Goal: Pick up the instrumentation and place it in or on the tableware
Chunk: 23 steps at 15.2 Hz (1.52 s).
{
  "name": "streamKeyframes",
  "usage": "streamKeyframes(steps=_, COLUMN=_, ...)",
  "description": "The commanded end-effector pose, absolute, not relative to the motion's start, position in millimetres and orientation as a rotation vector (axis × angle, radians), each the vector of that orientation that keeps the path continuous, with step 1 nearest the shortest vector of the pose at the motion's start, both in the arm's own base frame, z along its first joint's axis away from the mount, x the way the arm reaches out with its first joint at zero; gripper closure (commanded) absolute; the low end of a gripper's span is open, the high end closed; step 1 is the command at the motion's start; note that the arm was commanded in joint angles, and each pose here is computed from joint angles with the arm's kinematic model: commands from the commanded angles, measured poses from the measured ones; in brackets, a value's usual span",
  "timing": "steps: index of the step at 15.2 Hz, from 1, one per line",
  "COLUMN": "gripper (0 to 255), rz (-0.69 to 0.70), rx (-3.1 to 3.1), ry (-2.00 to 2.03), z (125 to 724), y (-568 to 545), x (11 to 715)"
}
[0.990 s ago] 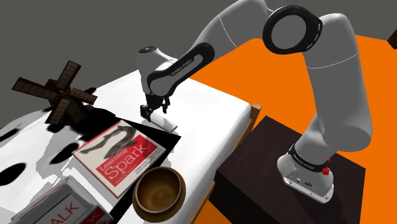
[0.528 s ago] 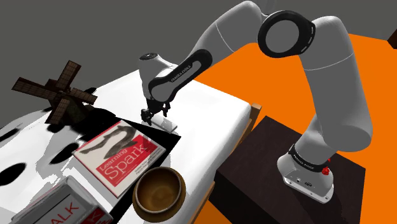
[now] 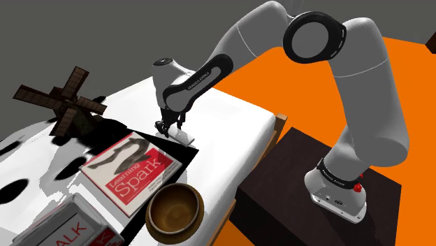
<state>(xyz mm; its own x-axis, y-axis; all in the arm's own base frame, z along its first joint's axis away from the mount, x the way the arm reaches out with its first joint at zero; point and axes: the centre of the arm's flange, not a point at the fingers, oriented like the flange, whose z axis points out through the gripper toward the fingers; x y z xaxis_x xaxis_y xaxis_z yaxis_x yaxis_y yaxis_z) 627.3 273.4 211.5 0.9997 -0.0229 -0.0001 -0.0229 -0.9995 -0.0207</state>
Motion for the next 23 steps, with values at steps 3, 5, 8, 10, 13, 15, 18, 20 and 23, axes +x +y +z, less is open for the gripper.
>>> streamKeyframes(steps=3, gripper=255, rz=0.002, rx=-3.121, ry=0.038, z=210.5, y=272.7, x=627.4)
streamKeyframes(steps=5, gripper=255, rz=0.002, rx=-3.121, ry=0.038, z=210.5, y=272.6, x=627.7)
streamKeyframes(steps=8, gripper=255, rz=0.001, rx=-3.121, ry=0.038, z=215.8, y=272.8, x=627.3)
streamKeyframes(steps=10, gripper=255, rz=0.001, rx=-3.121, ry=0.038, z=226.4, y=272.8, x=627.4)
streamKeyframes(steps=13, gripper=255, rz=0.001, rx=-3.121, ry=0.038, z=242.2, y=272.8, x=627.4)
streamKeyframes(steps=15, gripper=255, rz=0.001, rx=-3.121, ry=0.038, z=252.8, y=272.8, x=627.4)
streamKeyframes(steps=18, gripper=255, rz=0.001, rx=-3.121, ry=0.038, z=268.6, y=272.8, x=627.4)
streamKeyframes(steps=20, gripper=255, rz=0.001, rx=-3.121, ry=0.038, z=279.2, y=272.8, x=627.4)
streamKeyframes(steps=23, gripper=255, rz=0.001, rx=-3.121, ry=0.038, z=295.0, y=272.8, x=627.4)
